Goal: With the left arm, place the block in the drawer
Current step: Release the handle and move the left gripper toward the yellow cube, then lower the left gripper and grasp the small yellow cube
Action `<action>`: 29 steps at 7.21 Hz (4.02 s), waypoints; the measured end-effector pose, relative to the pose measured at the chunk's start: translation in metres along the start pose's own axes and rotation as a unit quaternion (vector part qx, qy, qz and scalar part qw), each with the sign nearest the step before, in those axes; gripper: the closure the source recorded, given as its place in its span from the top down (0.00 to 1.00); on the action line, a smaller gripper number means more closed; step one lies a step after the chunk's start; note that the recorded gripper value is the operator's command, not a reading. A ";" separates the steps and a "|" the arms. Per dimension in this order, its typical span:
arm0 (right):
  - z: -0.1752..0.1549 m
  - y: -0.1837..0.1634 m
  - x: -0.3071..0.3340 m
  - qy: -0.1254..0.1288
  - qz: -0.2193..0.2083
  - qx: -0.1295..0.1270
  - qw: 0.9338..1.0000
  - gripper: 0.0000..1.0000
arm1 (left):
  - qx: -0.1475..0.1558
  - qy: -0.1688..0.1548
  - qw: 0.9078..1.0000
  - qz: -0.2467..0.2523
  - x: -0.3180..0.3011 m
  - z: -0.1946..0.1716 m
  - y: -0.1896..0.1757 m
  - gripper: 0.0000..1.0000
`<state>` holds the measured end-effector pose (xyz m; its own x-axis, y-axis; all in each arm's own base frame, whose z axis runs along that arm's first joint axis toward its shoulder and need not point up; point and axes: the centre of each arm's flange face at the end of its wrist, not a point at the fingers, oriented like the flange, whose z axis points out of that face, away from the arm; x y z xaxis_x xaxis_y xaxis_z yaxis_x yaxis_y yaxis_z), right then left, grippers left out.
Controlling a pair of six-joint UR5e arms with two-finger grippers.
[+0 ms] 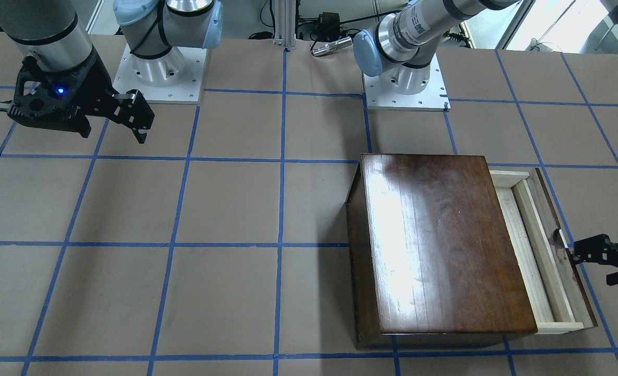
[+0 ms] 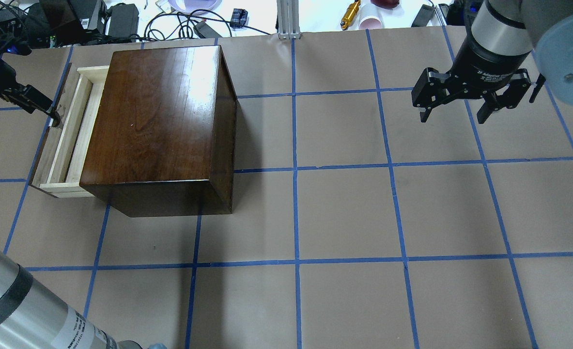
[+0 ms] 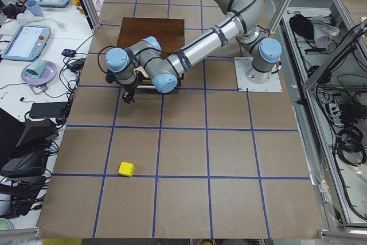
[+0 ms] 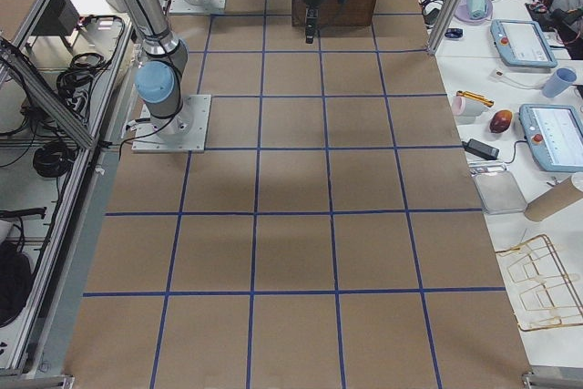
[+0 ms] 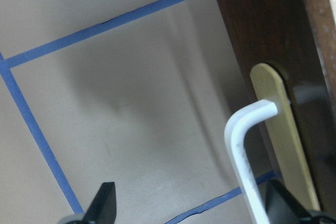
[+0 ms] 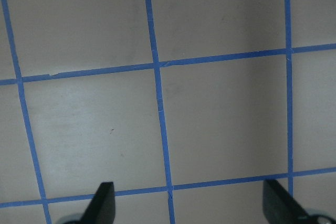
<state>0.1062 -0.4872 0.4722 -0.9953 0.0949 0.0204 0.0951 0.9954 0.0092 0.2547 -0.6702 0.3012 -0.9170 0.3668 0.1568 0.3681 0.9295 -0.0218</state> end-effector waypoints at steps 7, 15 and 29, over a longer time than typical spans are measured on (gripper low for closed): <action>0.000 0.000 0.000 0.000 0.000 0.000 1.000 1.00 | -0.010 -0.013 1.000 0.017 -0.018 -0.003 0.008 1.00; 0.000 0.000 0.000 0.000 0.000 0.000 1.000 1.00 | 0.023 -0.058 0.997 -0.037 -0.094 -0.045 0.060 1.00; 0.000 0.000 0.000 0.000 0.000 0.000 1.000 1.00 | 0.062 -0.146 0.985 -0.067 -0.272 0.046 0.115 1.00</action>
<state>0.1062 -0.4872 0.4722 -0.9953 0.0950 0.0204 0.0952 0.9954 0.0093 0.5393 -0.6614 0.2105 -0.9678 0.2188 -0.1241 0.2357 0.9612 -0.1431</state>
